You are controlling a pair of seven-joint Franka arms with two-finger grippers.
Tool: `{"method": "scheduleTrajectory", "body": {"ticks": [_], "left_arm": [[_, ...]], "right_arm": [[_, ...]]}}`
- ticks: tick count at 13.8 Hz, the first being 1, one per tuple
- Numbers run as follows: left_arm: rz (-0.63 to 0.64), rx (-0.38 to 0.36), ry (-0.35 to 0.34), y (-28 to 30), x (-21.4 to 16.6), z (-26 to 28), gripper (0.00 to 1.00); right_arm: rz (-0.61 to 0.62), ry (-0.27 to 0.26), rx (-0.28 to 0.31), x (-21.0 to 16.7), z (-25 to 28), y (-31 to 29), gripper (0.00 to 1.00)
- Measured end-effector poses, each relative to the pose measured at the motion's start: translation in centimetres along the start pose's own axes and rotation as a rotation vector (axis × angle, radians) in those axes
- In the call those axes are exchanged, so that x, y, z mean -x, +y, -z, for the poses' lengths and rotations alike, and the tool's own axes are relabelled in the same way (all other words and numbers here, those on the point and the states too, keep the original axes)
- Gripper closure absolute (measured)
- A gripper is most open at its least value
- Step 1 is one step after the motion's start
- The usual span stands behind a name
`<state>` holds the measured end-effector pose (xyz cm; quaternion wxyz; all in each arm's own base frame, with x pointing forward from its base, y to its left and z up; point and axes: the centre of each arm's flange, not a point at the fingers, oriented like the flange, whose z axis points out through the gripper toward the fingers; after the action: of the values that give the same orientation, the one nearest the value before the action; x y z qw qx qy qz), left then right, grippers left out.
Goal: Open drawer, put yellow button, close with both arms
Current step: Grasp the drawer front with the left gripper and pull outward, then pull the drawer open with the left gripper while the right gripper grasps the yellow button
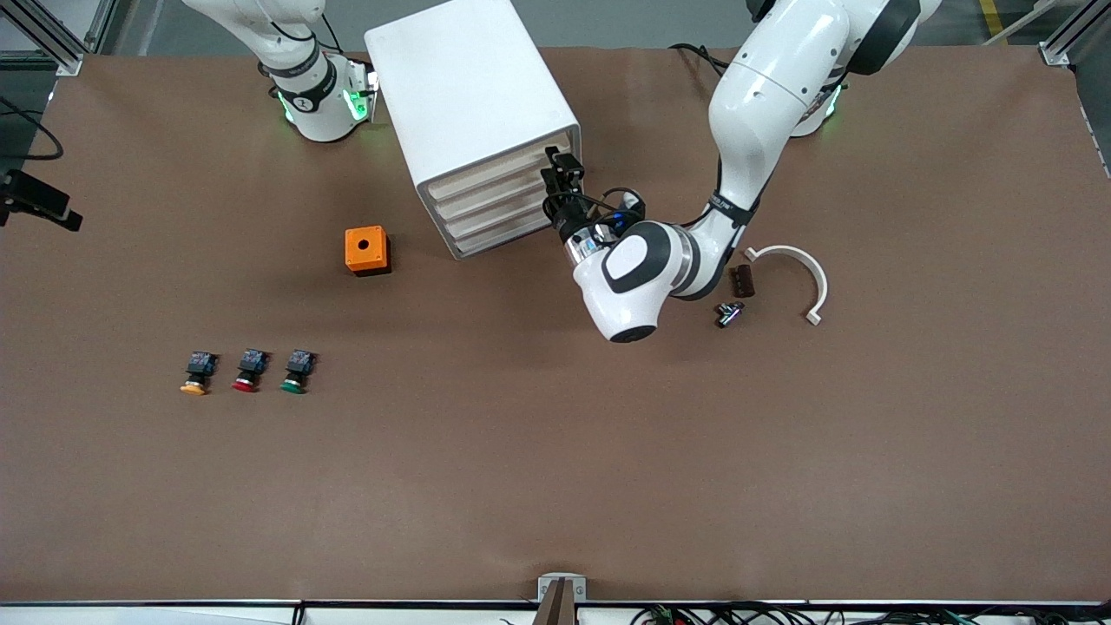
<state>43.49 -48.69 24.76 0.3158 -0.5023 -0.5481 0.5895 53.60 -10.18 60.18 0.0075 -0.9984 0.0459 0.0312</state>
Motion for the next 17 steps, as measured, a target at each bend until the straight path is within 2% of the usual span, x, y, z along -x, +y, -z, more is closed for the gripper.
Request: {"method": "scheduleTrajectory", "body": {"ticks": [2, 7, 9, 11, 12, 14, 17], "left_arm": [[0.011, -0.020, 0.020, -0.3, 0.6, -1.4, 0.50], [0.072, -0.043, 0.033, 1.3, 0.3, -2.6, 0.51], [0.086, -0.055, 0.037, 2.2, 0.1, -3.0, 0.55], [0.086, -0.064, 0.044, 2.2, 0.2, -3.5, 0.78], [0.085, -0.066, 0.046, 2.0, 0.3, -3.6, 0.83], [0.089, -0.066, 0.046, 2.0, 0.4, -3.5, 0.88], [0.110, -0.066, 0.045, 2.0, 0.3, -3.4, 0.90]], "right_arm": [[-0.002, -0.025, -0.001, -1.3, -2.0, 0.2, 0.00], [-0.028, -0.001, 0.011, -6.9, -9.9, 4.9, 0.00], [-0.033, 0.026, 0.016, -8.2, -13.4, 5.8, 0.00], [-0.041, 0.073, 0.024, -8.3, -17.4, 6.3, 0.00], [-0.046, 0.097, 0.028, -8.1, -19.6, 6.6, 0.00], [-0.066, 0.127, 0.032, -7.4, -23.5, 6.9, 0.00], [-0.111, 0.125, 0.030, -7.5, -28.3, 6.8, 0.00]]}}
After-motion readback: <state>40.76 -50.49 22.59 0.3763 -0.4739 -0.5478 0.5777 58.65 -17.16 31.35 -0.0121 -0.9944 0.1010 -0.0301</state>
